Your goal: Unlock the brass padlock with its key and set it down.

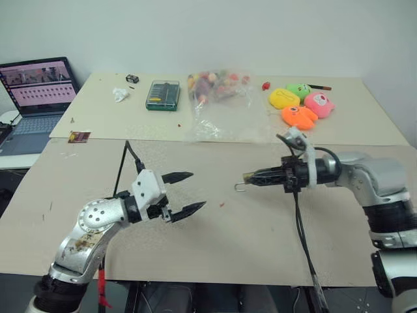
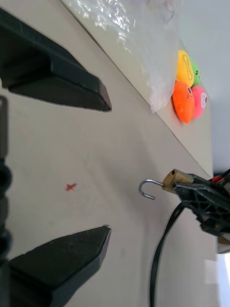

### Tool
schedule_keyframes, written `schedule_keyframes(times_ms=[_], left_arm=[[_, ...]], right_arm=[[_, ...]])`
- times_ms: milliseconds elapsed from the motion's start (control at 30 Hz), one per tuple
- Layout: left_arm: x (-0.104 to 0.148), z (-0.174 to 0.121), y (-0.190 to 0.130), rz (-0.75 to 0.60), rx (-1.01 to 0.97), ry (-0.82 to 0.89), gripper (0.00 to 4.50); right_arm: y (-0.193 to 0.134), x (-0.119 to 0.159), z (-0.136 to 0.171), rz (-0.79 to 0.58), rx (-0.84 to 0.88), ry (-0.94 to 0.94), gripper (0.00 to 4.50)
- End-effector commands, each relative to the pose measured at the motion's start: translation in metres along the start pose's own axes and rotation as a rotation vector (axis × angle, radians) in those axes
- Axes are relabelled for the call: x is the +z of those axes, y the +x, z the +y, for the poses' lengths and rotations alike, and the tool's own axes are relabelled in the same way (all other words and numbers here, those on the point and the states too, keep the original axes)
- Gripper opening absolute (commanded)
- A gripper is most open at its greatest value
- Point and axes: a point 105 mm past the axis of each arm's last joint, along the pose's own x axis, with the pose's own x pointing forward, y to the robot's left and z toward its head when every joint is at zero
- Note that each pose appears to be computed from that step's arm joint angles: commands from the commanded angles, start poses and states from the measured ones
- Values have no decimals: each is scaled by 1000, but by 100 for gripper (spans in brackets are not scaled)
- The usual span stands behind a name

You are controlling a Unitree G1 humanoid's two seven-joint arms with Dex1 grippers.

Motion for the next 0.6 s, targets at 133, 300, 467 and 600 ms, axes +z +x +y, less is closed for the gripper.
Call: schedule_keyframes(times_ms=[133,300,467,600], left_arm=[[12,-3,0,-34,17,89,443],[11,-12,5,-43,46,62,443],[10,-16,5,-37,64,48,450],[12,-16,6,-47,79,43,450]], right_arm=[[22,-19,-8,141,24,62,22],[39,-29,-25,199,7,126,22],[37,-29,-30,194,24,161,119],[18,-33,-48,182,-50,176,255]])
